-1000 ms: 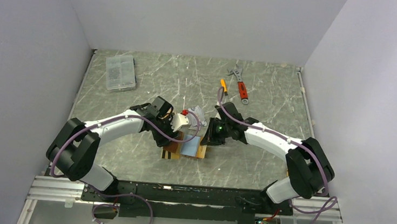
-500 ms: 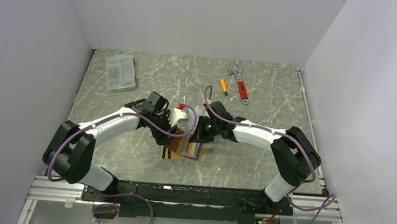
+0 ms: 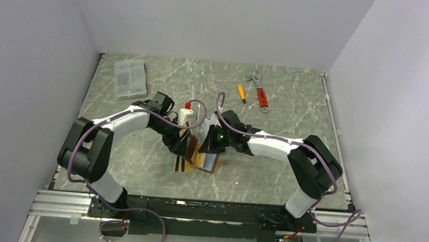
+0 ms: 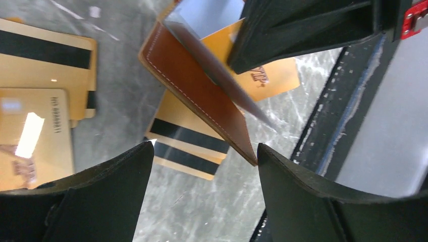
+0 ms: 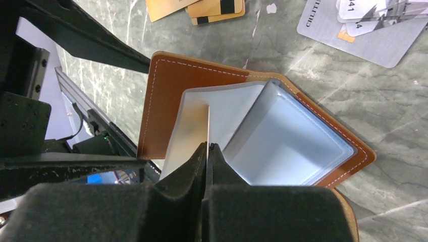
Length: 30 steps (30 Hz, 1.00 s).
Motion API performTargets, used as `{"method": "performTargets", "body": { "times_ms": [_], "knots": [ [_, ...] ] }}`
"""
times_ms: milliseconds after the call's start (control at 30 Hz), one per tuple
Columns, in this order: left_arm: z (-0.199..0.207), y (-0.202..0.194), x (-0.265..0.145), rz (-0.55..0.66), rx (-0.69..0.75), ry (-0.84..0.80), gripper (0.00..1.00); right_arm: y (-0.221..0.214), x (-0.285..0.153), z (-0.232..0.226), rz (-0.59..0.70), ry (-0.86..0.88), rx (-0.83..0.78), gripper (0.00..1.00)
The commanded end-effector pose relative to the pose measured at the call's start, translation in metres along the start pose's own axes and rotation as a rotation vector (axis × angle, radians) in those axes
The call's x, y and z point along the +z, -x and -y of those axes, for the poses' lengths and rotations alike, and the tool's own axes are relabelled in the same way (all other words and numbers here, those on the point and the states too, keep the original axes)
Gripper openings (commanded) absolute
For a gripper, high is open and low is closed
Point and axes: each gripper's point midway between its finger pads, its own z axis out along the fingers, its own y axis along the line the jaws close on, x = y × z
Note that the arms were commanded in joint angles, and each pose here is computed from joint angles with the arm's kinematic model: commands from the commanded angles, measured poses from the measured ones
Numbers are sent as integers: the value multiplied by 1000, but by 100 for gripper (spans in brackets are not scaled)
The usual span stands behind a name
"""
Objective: Put the credit cards into the card holder
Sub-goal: Insert the credit card into the card holder.
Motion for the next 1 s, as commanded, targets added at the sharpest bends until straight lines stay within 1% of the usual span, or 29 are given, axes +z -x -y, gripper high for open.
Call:
{"method": "performTargets", "body": {
  "times_ms": [0,100,233,400,533,733,833,967],
  "knots": [
    [20,15,2,40,-81,-161,80,14,7,-19,45,47,-14,0],
    [21,21,1,52,-119,-210,78,12,10,-18,38,49,-10,0],
    [23,26,0,71,-142,-258,77,12,13,-18,32,52,-9,0],
    [19,28,3,66,-160,-259,76,12,16,-21,27,59,-13,0],
    [10,28,11,45,-175,-223,73,15,17,-26,26,63,-20,0],
    [-7,17,24,-24,-174,-110,67,13,17,-26,22,62,-21,0],
    [-17,15,25,-44,-175,-57,61,12,17,-25,19,59,-23,0],
    [-20,17,26,-48,-182,-49,45,5,9,-11,18,34,-16,0]
  ]
}}
